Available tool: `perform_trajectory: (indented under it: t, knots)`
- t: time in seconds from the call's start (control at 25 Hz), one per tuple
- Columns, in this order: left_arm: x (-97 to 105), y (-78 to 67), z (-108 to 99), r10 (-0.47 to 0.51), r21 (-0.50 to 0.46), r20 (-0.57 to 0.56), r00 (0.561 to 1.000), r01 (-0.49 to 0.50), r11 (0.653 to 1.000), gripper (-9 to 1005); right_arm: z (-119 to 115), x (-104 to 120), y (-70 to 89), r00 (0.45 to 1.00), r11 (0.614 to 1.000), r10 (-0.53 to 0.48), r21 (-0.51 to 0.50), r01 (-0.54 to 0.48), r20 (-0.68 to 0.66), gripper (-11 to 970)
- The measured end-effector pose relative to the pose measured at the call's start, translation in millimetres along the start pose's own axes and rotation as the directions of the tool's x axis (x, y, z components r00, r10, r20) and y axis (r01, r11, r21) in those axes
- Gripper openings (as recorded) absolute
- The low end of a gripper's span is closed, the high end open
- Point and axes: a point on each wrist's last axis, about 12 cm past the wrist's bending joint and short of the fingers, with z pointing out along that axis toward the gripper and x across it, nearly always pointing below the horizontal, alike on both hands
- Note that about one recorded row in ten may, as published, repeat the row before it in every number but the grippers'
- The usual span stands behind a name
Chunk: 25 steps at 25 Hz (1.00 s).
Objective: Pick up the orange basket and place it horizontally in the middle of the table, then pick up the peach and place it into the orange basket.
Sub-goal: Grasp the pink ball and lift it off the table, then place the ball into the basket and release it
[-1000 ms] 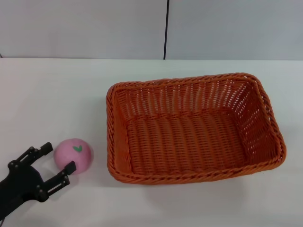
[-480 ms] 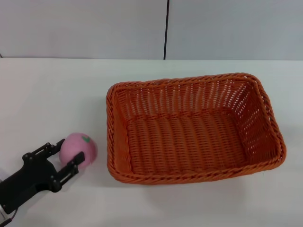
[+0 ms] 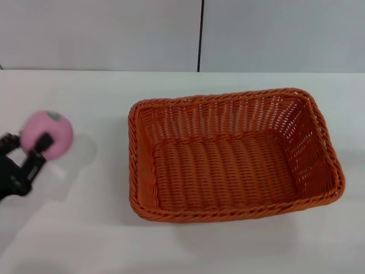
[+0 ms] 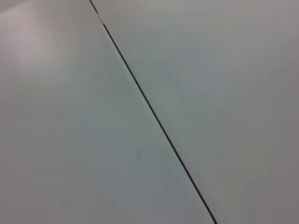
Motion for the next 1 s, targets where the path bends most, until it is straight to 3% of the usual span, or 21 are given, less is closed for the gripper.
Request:
perform_trajectory:
  t: [0.12,0.36,0.4,0.52,0.64,0.72,1.0]
  knots:
    - [-16,-3.2,9,-0.004,0.091,0.11,0.994,-0.006,0.996,353,1,5,-2.0,0.999,1.0,0.007,0.026,-0.006,-0.032,630]
    - [-18,-18.8,41,-0.053,0.251,0.14,0.989,0.016,0.968,288,1,7,-2.3,0.999,0.999,0.014,0.036,-0.013,-0.04,629]
    - [-15,-28.8,61,-0.084,0.314,0.128,0.988,0.04,0.948,265,1,7,-2.7,0.999,0.999,0.015,0.038,-0.013,-0.039,629]
    - [-8,-48.5,97,-0.132,0.388,0.087,0.987,0.088,0.917,245,1,7,-3.1,0.999,0.999,0.016,0.039,-0.015,-0.04,629]
    - [-5,-57.6,111,-0.149,0.408,0.064,0.987,0.111,0.906,226,0,7,-3.2,0.999,0.999,0.018,0.042,-0.016,-0.042,629]
    - [0,-70.3,128,-0.155,0.427,0.014,0.988,0.134,0.894,268,0,8,-3.6,0.999,0.999,0.023,0.049,-0.02,-0.049,629]
    - [5,-77.3,136,-0.13,0.454,-0.035,0.991,0.131,0.882,417,-2,10,-4.5,0.998,0.998,0.027,0.063,-0.023,-0.06,630]
